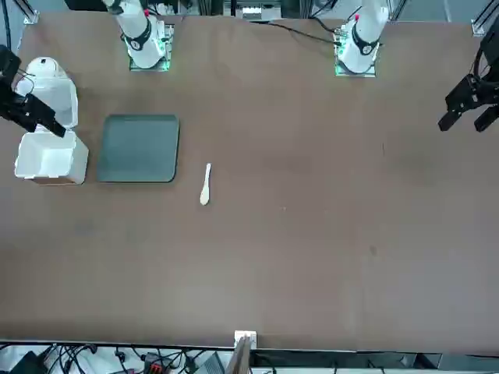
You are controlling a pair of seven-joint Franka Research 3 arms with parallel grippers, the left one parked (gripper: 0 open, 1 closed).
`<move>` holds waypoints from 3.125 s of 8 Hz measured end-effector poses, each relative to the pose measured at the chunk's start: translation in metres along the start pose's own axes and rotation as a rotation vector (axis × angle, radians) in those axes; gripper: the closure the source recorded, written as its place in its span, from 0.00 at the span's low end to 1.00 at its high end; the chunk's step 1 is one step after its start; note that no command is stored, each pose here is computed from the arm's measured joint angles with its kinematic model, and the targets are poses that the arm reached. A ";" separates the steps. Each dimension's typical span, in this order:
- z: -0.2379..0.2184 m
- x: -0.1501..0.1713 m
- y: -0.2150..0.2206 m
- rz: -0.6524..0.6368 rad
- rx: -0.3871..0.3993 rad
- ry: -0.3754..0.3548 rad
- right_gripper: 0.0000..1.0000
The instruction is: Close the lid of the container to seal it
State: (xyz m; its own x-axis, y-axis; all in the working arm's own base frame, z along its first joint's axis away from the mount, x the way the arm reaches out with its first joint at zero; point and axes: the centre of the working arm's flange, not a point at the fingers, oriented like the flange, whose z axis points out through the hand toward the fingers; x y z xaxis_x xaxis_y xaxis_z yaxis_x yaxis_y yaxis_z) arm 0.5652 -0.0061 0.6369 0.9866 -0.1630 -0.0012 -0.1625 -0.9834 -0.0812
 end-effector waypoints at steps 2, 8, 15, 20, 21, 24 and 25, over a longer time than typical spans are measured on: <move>0.000 0.000 0.000 0.000 -0.001 0.000 0.00; 0.038 -0.014 -0.004 0.008 -0.030 -0.170 0.00; 0.213 -0.087 -0.004 0.101 -0.306 -0.258 0.01; 0.301 -0.109 0.024 0.080 -0.497 -0.371 0.74; 0.324 -0.112 0.029 0.062 -0.532 -0.413 0.79; 0.370 -0.134 0.048 -0.040 -0.689 -0.489 0.89; 0.380 -0.143 0.055 -0.081 -0.745 -0.503 0.93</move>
State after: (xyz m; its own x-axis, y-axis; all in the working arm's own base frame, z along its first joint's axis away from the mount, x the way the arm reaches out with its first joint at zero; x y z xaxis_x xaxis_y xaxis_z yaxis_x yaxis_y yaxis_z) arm 0.4195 -0.0058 0.2535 0.8557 -0.2088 -0.4735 0.1146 -0.8159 0.5668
